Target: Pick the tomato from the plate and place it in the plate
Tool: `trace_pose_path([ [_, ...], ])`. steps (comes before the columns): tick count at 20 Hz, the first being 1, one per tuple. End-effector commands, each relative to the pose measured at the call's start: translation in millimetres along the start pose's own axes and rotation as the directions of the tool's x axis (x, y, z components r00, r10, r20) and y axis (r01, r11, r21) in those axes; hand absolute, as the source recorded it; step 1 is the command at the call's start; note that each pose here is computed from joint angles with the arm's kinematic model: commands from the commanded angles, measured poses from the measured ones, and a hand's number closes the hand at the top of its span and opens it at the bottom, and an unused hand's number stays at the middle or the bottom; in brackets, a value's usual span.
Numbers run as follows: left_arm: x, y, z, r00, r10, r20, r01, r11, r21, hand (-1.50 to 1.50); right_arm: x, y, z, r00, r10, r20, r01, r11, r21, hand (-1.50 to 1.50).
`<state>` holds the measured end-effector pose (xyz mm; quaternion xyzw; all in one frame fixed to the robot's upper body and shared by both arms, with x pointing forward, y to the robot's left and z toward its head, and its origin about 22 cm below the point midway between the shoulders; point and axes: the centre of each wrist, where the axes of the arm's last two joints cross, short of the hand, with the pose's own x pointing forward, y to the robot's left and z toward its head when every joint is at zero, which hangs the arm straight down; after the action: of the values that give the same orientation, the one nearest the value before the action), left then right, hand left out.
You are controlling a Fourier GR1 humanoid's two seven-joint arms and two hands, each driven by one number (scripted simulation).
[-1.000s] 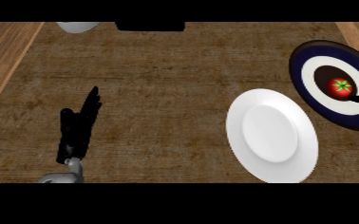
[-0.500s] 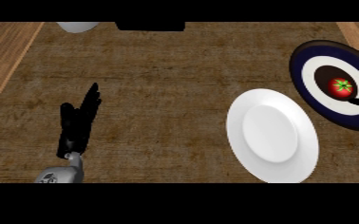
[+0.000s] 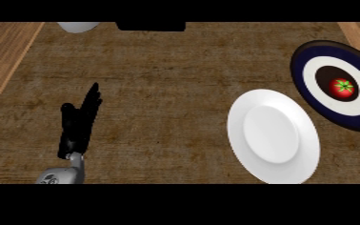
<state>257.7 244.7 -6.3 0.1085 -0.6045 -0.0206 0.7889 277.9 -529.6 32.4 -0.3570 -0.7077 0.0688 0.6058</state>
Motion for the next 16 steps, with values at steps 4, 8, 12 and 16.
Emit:
trace_pose_path([
  [4,0.8,0.5,-2.1,1.0,0.01,0.009,-0.01,1.0,-0.001,0.0,-0.6,-29.6,3.8,0.999,0.042,-0.021,-0.043,0.997,-0.063,-1.5],
  [8,-10.8,12.0,1.6,1.0,-0.005,-0.008,0.005,1.0,-0.001,0.0,-13.4,-41.5,22.4,0.999,0.027,-0.032,-0.03,0.997,-0.066,-1.5],
  [12,-31.1,13.1,9.5,1.0,-0.006,-0.021,0.005,1.0,-0.023,0.0,-27.3,-45.5,42.9,1.0,0.008,-0.001,-0.008,0.995,-0.099,-1.5],
  [16,-1.7,-3.7,0.5,1.0,-0.002,-0.006,0.002,1.0,-0.008,0.0,-9.7,-58.4,21.3,0.999,0.012,-0.035,-0.018,0.985,-0.169,-1.5],
])
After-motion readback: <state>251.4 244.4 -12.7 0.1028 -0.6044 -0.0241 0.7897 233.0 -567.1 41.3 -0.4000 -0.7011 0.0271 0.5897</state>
